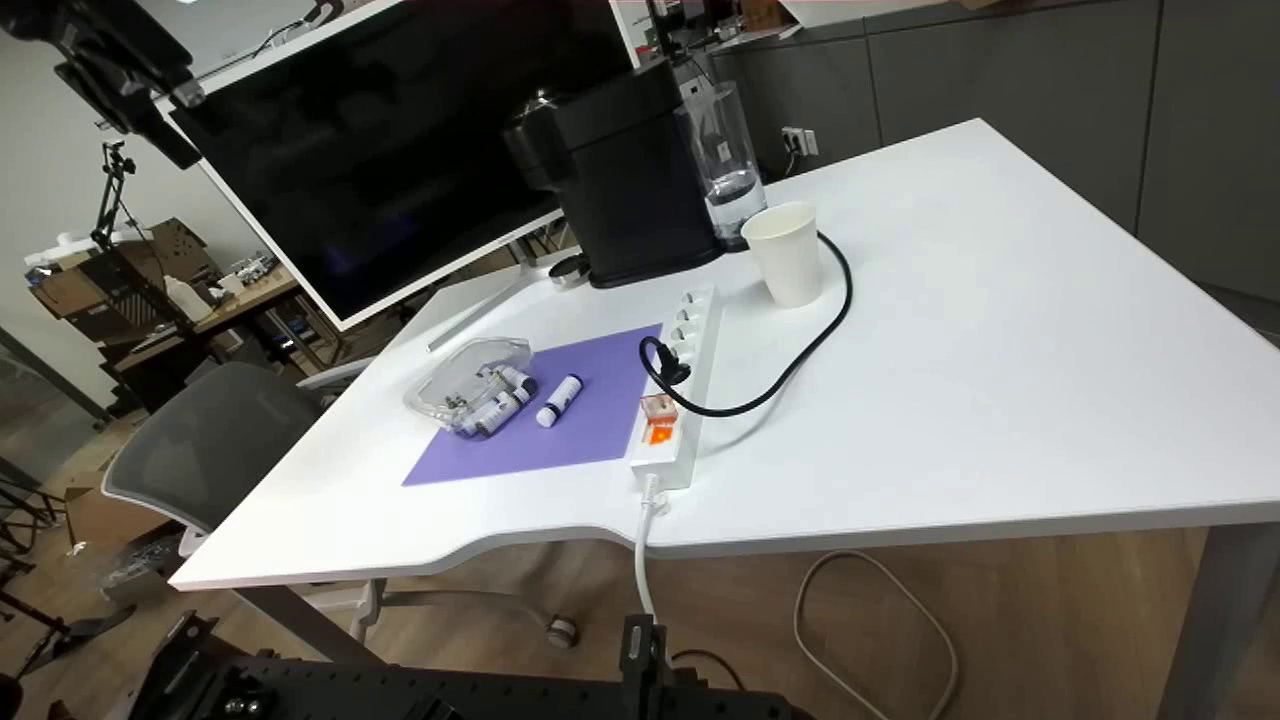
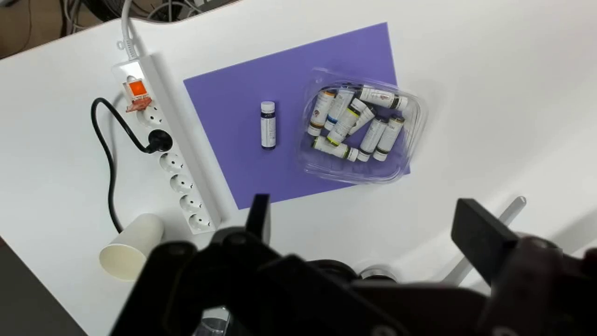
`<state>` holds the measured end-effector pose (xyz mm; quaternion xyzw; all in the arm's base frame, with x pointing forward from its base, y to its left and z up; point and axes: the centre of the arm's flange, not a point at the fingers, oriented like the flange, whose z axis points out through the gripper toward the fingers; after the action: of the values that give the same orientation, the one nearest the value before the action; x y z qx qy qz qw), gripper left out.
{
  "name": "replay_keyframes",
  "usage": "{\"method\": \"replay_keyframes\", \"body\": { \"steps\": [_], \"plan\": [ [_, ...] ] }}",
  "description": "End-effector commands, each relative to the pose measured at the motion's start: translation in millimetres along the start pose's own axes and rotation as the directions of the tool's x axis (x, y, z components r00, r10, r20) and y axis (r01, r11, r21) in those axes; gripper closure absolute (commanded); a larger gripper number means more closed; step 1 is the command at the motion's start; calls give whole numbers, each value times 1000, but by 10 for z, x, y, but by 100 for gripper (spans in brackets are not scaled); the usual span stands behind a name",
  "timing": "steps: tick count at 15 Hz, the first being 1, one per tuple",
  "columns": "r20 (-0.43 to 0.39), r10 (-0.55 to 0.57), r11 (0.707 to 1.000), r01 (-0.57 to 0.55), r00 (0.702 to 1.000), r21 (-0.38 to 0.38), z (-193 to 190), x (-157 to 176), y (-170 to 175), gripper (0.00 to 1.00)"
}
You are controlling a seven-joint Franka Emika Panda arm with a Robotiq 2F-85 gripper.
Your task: Press the power switch on the extension cord
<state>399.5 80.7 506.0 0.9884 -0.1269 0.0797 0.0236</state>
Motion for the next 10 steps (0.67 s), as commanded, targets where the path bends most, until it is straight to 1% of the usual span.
{"method": "replay_keyframes", "body": {
  "steps": [1, 2, 3, 5, 7, 10],
  "plan": [
    [0, 0, 1000, 0, 1000, 0, 0, 0, 0, 0],
    [0, 0, 1000, 0, 1000, 0, 0, 0, 0, 0],
    [-21, -15, 1000, 15, 1000, -2, 43, -3, -41, 0],
    [-29, -27, 1000, 28, 999, 9, 159, 46, -8, 0],
    [-13, -24, 1000, 25, 1000, 19, 337, 122, 105, 0],
    [32, -53, 998, 52, 998, 38, 732, 263, 450, 0]
  ]
}}
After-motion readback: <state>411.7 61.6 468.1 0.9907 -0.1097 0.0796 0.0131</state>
